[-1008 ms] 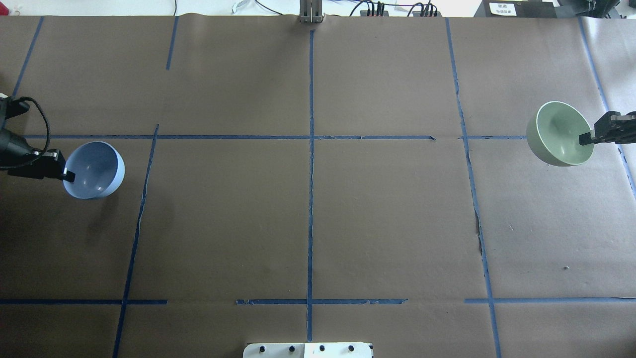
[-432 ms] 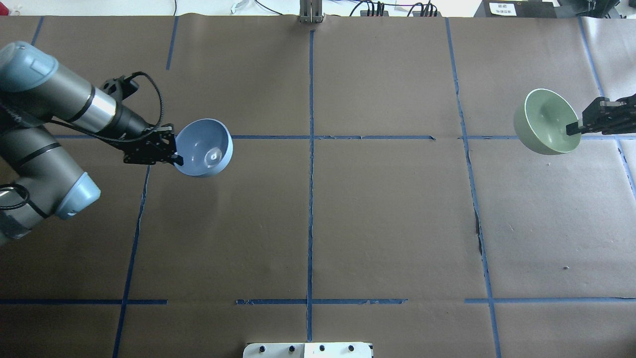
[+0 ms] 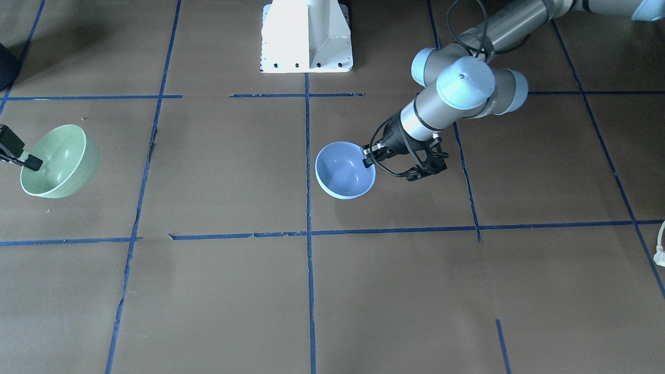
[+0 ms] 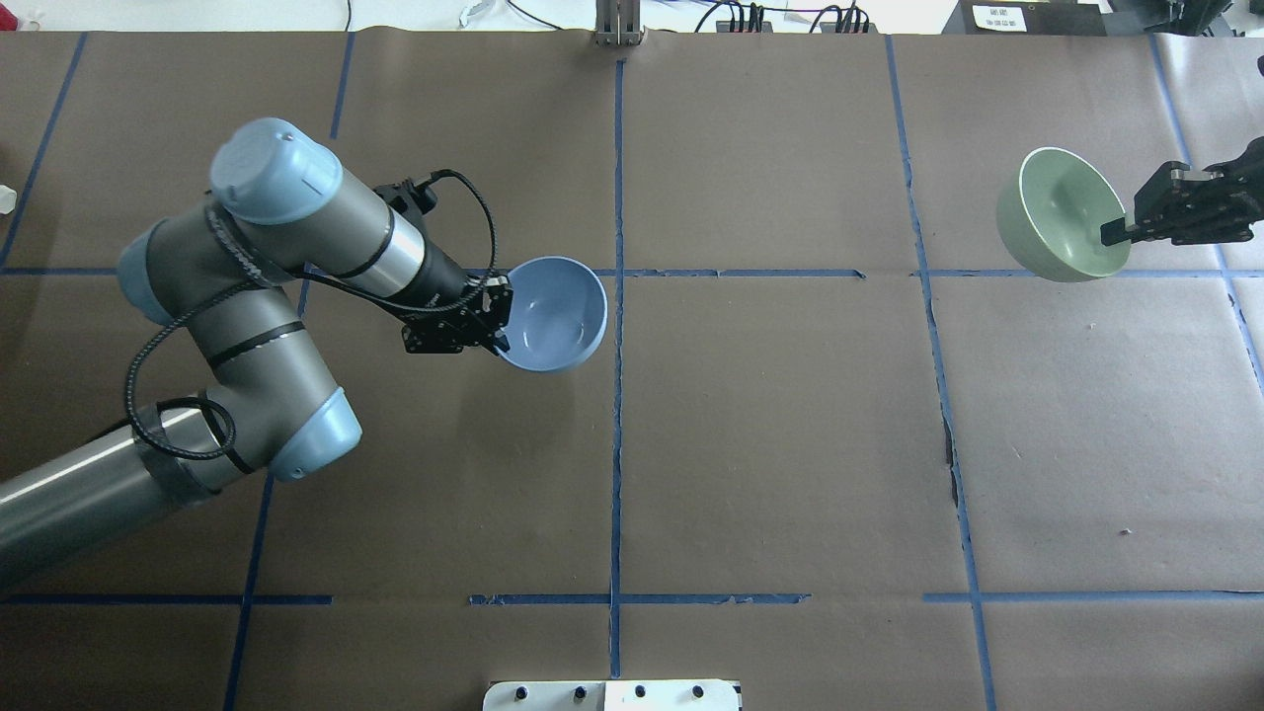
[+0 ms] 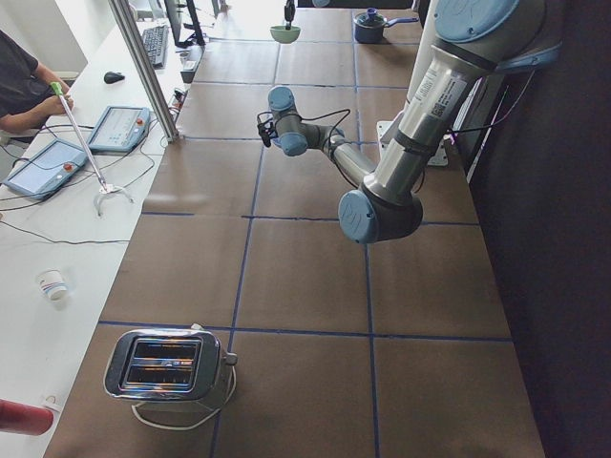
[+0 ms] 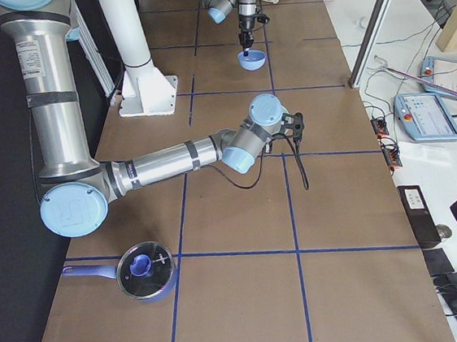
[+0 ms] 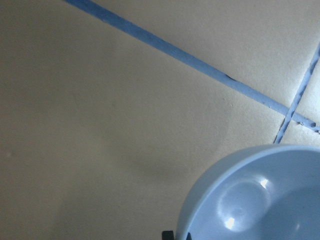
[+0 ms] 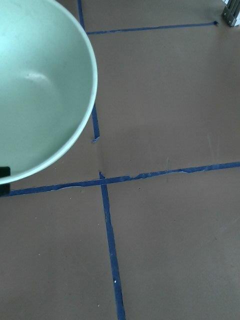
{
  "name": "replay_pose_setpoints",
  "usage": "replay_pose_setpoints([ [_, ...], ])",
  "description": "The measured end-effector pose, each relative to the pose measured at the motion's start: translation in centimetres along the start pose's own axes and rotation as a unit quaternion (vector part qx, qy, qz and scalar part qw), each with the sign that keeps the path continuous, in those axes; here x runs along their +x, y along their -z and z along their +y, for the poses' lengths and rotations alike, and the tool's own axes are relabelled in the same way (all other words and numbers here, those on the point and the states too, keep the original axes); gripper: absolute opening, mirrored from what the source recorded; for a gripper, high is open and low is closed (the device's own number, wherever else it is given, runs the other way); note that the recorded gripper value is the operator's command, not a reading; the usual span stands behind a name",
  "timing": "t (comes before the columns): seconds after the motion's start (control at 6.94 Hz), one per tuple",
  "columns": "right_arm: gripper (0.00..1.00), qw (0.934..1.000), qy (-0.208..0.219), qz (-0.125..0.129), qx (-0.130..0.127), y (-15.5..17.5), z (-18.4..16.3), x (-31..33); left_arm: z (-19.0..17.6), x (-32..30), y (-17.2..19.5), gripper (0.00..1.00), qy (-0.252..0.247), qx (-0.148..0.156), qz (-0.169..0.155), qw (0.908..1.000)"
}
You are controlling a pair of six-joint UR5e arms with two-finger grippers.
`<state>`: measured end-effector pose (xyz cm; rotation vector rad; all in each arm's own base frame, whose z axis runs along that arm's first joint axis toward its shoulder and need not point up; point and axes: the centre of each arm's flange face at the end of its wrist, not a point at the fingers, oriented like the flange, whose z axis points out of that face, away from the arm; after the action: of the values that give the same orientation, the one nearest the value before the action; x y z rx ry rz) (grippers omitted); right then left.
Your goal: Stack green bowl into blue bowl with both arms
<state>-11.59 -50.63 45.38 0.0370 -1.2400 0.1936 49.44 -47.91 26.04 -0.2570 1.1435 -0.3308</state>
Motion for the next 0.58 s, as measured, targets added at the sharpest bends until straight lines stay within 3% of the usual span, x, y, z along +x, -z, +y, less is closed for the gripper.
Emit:
replay_pose_setpoints([
  [0.14, 0.00, 1.0000, 0.002, -0.002, -0.001, 0.0, -0.2, -0.5, 1.9, 1.2, -1.6, 0.03, -0.005, 0.004, -0.006, 1.0000],
  [0.29, 0.00, 1.0000, 0.004, -0.004, -0.002, 0.0, -0.3, -0.9, 3.6, 1.8, -3.1, 0.25, -0.012, 0.004, -0.010, 0.9999],
  [0.43, 0.00, 1.0000, 0.006, -0.006, -0.002, 0.0, -0.4, -1.2, 4.9, 1.9, -4.1, 0.99, -0.018, 0.004, -0.012, 0.9997],
  [0.58, 0.00, 0.9999, 0.008, -0.008, -0.002, 0.0, -0.5, -1.7, 5.5, 1.9, -4.7, 1.00, -0.023, 0.004, -0.014, 0.9996],
])
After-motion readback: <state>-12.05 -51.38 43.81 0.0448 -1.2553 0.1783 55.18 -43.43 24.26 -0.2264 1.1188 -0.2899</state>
